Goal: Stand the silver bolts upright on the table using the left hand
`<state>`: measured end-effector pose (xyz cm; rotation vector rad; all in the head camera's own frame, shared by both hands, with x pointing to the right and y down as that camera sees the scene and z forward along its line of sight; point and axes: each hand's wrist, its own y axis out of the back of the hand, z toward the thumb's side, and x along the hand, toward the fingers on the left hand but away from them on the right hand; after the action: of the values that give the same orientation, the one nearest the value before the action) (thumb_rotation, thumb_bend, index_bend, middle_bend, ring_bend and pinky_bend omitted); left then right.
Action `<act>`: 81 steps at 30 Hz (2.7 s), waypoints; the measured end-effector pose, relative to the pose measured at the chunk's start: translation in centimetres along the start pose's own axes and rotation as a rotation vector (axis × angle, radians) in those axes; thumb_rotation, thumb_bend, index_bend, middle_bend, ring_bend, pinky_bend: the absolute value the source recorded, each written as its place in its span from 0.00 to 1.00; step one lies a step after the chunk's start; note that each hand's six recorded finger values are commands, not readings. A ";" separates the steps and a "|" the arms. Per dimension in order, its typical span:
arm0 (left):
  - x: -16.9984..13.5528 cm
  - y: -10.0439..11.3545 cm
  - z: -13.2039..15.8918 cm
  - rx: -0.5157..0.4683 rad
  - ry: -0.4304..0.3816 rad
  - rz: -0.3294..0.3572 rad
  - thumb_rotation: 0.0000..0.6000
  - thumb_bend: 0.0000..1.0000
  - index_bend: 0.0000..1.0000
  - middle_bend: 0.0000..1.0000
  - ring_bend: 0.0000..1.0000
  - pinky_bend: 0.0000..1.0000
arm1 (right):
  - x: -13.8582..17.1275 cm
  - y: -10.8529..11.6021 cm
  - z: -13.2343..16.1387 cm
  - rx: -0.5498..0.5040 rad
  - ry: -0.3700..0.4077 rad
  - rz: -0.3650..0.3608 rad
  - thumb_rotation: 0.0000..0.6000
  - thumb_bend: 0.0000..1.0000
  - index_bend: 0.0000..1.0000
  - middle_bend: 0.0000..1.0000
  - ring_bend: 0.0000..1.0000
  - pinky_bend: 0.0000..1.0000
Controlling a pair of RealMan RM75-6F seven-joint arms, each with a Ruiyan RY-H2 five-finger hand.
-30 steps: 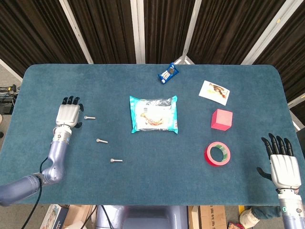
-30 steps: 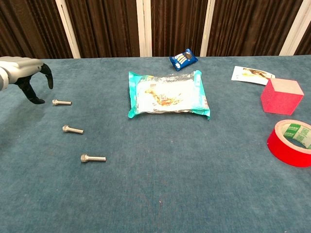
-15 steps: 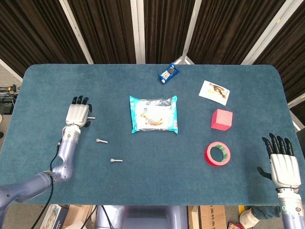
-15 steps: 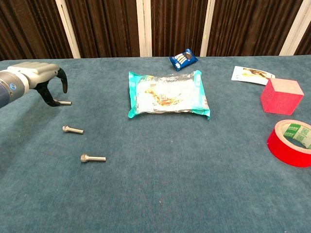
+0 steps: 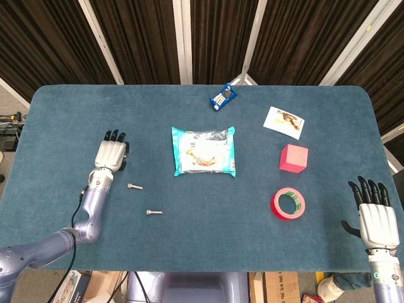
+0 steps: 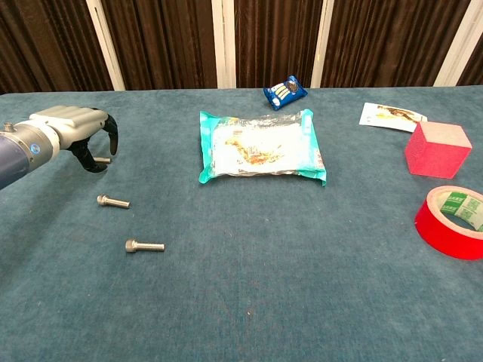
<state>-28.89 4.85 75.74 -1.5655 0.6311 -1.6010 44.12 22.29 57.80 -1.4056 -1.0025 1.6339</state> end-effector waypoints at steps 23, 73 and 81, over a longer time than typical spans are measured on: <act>0.0 -0.8 -0.4 0.085 0.061 0.010 1.00 0.49 0.47 0.12 0.00 0.03 | 0.0 -0.1 0.1 -0.007 -0.007 -0.008 1.00 0.15 0.15 0.06 0.02 0.00; 0.0 -0.9 0.6 0.063 0.041 0.022 1.00 0.50 0.52 0.14 0.00 0.03 | 0.0 -0.6 0.3 -0.005 -0.024 -0.005 1.00 0.15 0.15 0.06 0.02 0.00; -0.1 -0.8 0.8 0.060 0.036 0.023 1.00 0.50 0.52 0.14 0.00 0.03 | 0.0 -0.6 0.3 -0.005 -0.026 -0.007 1.00 0.15 0.15 0.06 0.02 0.00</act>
<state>-28.23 5.51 76.41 -1.4840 0.6132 -1.6192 43.86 22.50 58.33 -1.3859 -1.0258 1.6495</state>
